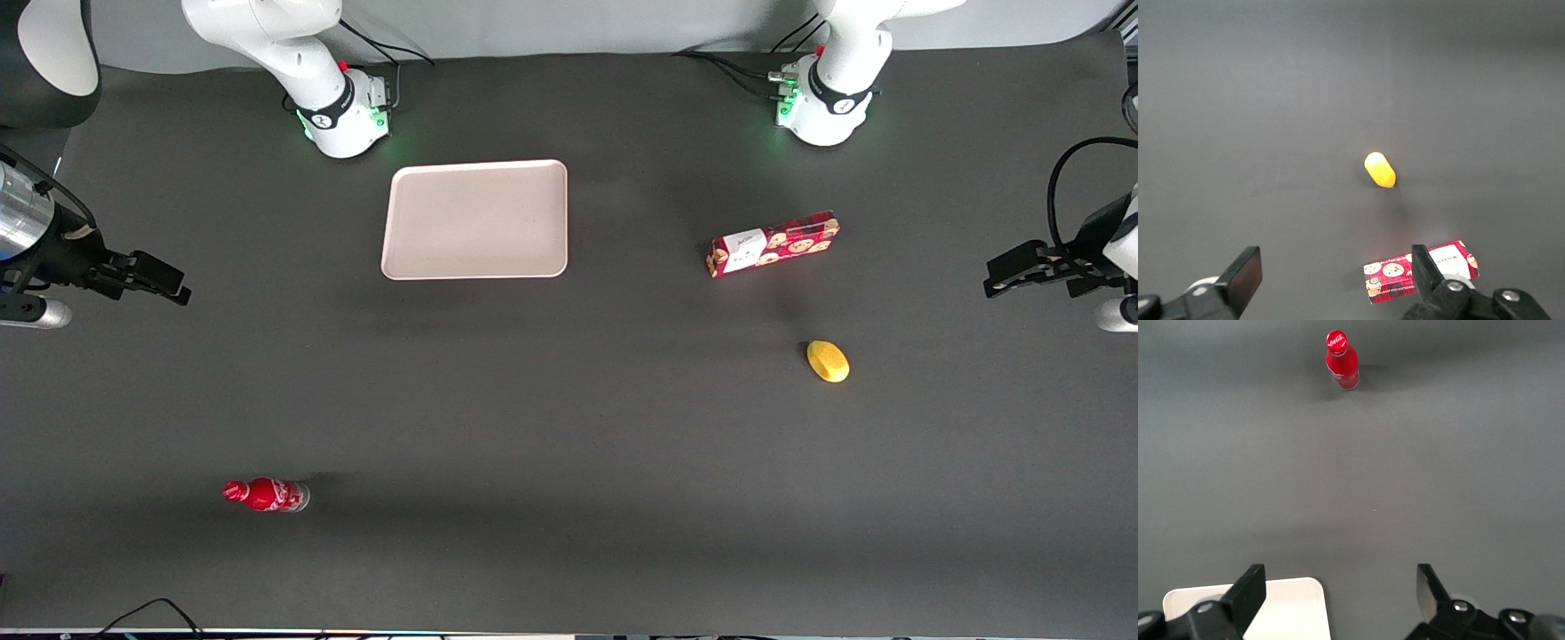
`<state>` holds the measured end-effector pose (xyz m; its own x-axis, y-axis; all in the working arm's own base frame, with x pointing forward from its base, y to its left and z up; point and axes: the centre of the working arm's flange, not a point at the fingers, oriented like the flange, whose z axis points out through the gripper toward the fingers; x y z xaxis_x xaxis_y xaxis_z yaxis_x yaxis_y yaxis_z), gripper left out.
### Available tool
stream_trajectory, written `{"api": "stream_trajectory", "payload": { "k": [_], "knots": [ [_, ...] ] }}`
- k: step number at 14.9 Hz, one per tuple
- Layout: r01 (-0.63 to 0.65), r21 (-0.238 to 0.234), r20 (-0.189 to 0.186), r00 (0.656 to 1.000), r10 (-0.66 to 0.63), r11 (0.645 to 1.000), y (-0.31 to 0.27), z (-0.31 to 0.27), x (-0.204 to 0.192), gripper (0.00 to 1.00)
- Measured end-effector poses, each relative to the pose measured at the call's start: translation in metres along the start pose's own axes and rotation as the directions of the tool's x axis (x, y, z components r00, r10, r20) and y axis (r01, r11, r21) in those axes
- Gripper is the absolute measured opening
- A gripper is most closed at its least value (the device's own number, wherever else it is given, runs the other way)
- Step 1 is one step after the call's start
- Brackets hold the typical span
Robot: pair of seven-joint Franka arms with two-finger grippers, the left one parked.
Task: Place coke bottle on tray
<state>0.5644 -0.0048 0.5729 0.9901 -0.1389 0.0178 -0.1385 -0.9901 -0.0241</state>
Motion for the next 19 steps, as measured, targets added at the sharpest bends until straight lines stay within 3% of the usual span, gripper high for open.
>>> {"api": "stream_trajectory", "payload": {
  "k": [19],
  "knots": [
    [-0.015,-0.002,0.001,1.000,0.015,1.000,0.0076,0.0003,0.0052,1.00]
  ]
}}
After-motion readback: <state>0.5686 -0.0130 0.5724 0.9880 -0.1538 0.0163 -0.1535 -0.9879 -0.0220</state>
